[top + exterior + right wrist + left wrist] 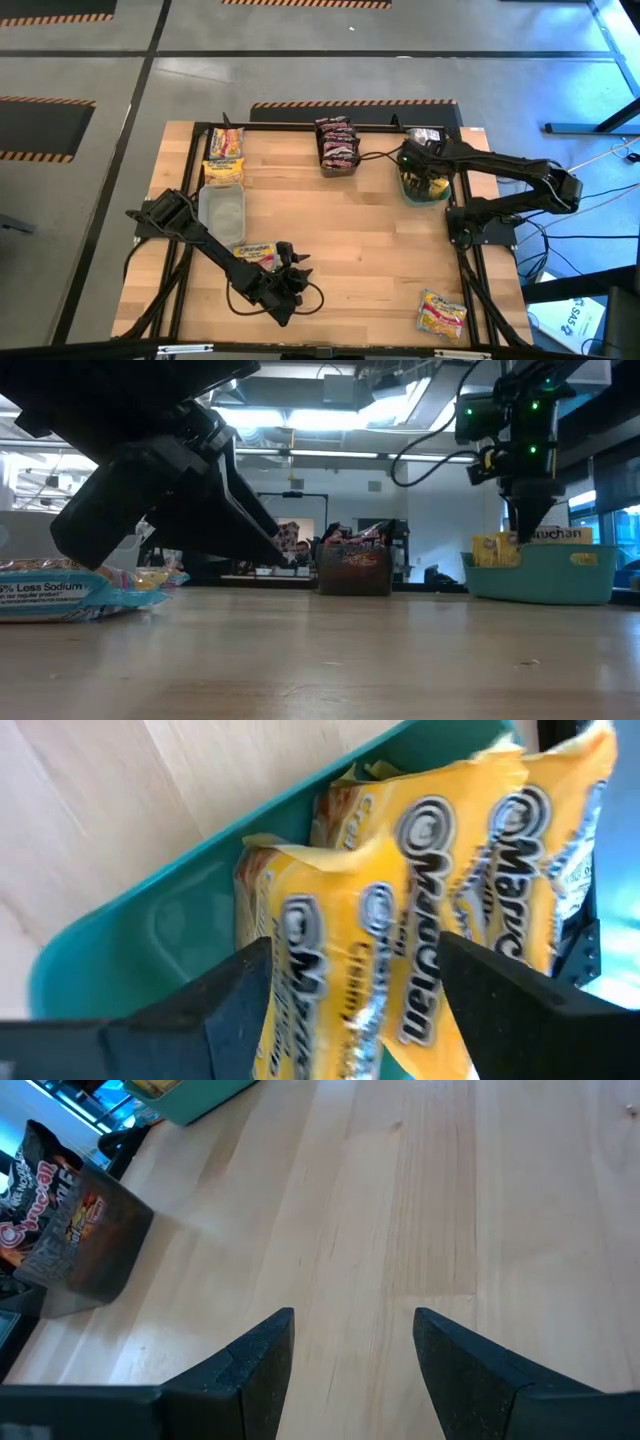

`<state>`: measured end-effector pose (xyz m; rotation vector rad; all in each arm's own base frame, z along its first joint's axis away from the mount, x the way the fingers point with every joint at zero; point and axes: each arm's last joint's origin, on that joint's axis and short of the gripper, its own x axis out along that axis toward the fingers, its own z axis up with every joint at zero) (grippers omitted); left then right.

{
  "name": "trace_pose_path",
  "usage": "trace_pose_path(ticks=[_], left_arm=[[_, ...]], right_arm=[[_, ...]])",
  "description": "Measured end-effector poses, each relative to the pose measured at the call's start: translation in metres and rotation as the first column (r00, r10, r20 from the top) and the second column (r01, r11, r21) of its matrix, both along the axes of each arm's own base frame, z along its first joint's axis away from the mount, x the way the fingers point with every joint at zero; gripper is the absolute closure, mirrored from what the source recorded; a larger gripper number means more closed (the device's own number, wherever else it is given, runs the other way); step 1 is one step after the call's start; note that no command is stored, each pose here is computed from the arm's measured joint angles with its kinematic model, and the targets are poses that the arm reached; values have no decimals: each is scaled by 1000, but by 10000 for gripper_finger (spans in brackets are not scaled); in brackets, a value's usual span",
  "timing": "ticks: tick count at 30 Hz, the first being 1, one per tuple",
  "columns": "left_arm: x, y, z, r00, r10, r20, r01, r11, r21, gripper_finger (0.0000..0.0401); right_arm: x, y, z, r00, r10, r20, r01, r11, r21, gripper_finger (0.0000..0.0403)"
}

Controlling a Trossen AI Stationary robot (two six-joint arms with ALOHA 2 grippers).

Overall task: Sort Maruchan noodles
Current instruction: Put the yellow noodle pack into the blue bin

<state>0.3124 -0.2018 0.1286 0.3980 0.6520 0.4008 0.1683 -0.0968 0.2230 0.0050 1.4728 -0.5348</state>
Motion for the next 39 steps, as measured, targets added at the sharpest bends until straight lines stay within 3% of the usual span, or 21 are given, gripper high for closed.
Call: trace_pose_path(ticks=[3, 7, 11, 16, 23, 28, 32, 39], left_arm=[[0, 0, 0, 1000, 5, 5, -5, 1000, -9, 199], [0, 0, 0, 1000, 15, 20, -14, 1000, -28, 199], [3, 2, 0, 1000, 21, 18, -20, 999, -35, 199], [8, 4, 11, 1000, 11, -4, -12, 998, -68, 199], [-3, 10, 80, 998, 63, 3, -62, 993, -101, 199], [-18, 43, 122, 985, 172, -3, -169, 969, -182, 199], [-31, 94, 146, 935, 348, -64, -353, 900, -257, 199], [-45, 202, 164, 756, 603, -254, -654, 686, -318, 200]], right_arm=[[2, 0, 14, 998, -46, 30, 46, 999, 28, 142], [12, 8, 36, 980, -111, 163, 86, 985, 153, 151], [35, 35, 48, 934, -13, 357, -60, 979, 193, 159], [63, 77, 46, 814, 148, 561, -240, 966, 94, 164], [78, 136, 20, 583, 277, 764, -378, 925, -47, 165], [79, 162, -1, 470, 300, 830, -412, 906, -95, 165], [84, 177, -14, 443, 322, 836, -440, 891, -110, 165], [95, 189, -30, 431, 410, 804, -442, 873, -208, 165]])
